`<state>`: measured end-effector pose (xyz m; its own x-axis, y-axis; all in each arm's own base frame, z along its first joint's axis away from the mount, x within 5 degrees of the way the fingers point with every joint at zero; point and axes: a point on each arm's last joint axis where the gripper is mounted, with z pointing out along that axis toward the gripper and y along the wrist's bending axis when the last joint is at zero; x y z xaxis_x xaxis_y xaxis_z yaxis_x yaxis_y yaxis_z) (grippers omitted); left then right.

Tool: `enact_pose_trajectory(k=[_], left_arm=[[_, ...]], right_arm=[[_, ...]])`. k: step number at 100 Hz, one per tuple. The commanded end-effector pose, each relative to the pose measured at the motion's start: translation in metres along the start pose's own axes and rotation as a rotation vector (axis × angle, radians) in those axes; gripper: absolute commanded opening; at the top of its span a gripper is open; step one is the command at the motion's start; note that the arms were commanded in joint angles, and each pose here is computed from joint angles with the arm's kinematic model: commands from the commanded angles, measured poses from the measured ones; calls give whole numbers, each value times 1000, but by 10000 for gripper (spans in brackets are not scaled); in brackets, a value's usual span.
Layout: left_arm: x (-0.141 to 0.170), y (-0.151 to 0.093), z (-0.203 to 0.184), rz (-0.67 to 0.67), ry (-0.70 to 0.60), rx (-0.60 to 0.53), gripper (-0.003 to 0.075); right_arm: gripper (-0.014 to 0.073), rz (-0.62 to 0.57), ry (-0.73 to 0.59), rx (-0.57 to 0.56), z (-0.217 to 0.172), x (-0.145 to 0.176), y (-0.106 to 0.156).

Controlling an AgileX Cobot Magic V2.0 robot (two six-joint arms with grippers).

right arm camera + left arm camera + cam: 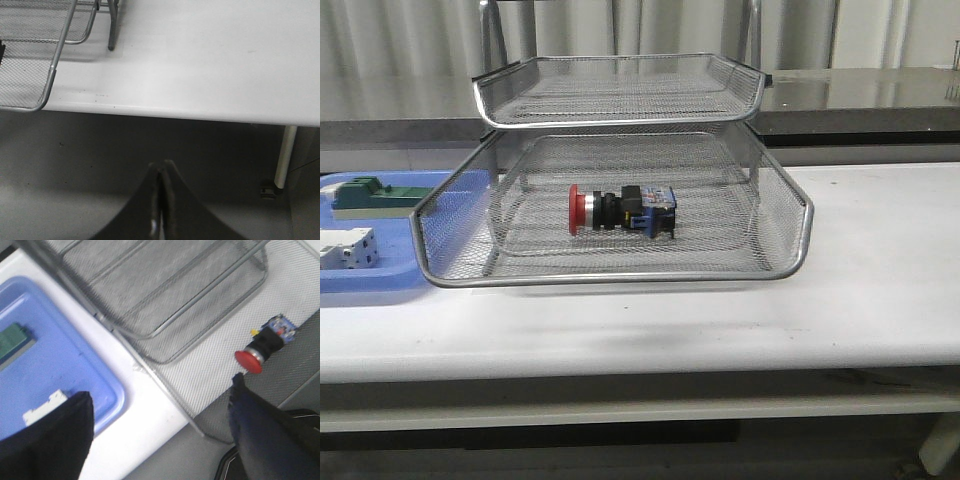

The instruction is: Place button on rack with both arms

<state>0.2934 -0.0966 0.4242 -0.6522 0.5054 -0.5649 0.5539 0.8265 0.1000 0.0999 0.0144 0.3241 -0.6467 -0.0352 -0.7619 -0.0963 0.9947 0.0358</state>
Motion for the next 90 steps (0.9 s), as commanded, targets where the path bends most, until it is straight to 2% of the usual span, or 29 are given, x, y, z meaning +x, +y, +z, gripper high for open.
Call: enact_pose_trajectory(k=[1,18,28,43,90], left_arm=[[21,7,-32,-61,-51,-41,525],[66,15,-45,-152,-104,-118,525],[94,11,-52,-213,-151,-162,525],[130,-1,-57,-238,-238,-226,525],[223,-44,-44,-216,-678,-417,525]], right_arm=[[-68,-10,-86,0,-6,-11,0],[-68,-10,-86,0,-6,-11,0],[-68,-10,-86,0,-6,-11,0],[-68,-10,-86,0,-6,-11,0],[-68,-10,-86,0,-6,-11,0]])
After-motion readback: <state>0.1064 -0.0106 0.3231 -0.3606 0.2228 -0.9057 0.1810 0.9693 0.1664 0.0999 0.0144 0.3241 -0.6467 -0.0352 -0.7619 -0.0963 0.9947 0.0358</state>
